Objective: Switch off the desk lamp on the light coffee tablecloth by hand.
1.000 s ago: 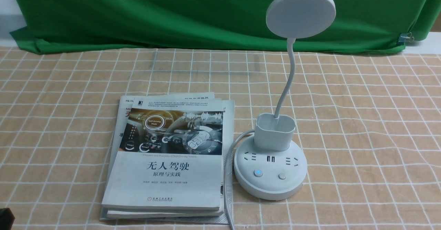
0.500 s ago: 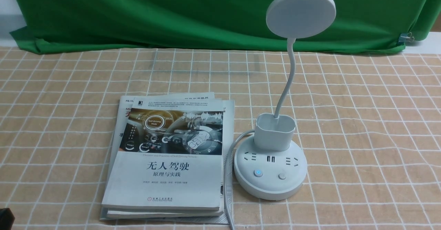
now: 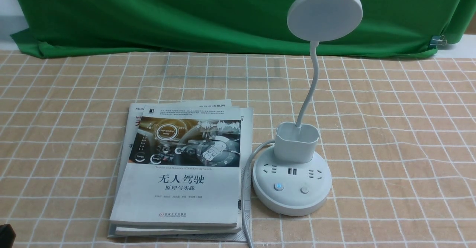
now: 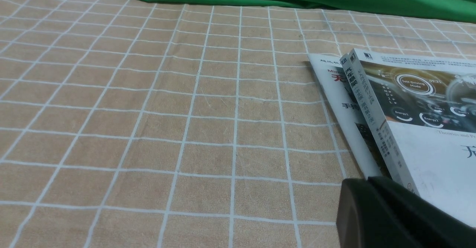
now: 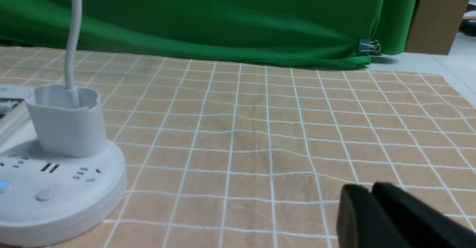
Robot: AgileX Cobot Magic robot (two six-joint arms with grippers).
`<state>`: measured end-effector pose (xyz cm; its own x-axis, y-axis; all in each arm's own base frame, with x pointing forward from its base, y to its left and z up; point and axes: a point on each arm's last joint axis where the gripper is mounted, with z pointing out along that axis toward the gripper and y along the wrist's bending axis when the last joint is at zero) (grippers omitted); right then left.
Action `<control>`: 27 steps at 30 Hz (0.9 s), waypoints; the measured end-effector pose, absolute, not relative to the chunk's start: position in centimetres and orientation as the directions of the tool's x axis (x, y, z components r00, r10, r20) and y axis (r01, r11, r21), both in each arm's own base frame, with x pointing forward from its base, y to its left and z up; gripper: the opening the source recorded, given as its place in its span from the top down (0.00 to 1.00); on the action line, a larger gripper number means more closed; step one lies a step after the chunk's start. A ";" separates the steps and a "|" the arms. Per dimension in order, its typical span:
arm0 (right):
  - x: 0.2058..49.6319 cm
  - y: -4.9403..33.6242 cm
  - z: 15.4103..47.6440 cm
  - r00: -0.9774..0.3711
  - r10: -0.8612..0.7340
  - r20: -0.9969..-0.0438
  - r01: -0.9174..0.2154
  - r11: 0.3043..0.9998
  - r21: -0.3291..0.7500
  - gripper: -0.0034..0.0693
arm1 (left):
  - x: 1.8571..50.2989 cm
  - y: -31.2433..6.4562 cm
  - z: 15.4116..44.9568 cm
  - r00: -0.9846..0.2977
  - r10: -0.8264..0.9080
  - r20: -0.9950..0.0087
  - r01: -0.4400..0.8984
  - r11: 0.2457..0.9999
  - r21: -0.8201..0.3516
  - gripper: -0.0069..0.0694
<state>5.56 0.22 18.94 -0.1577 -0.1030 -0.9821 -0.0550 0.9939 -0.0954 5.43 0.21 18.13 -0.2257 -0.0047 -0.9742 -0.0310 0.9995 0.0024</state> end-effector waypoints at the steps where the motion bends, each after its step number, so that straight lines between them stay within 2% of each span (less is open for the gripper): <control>1: 5.6 0.2 18.9 -0.158 -0.103 -0.982 -0.055 0.994 -0.095 0.86 | 5.4 0.2 18.1 -0.226 -0.005 -0.974 -0.031 1.000 0.002 0.90; 27: 5.6 0.2 18.9 -0.158 -0.093 -0.983 -0.052 0.995 -0.086 0.75 | 5.4 0.2 18.1 -0.226 -0.005 -0.974 -0.031 1.000 0.002 0.90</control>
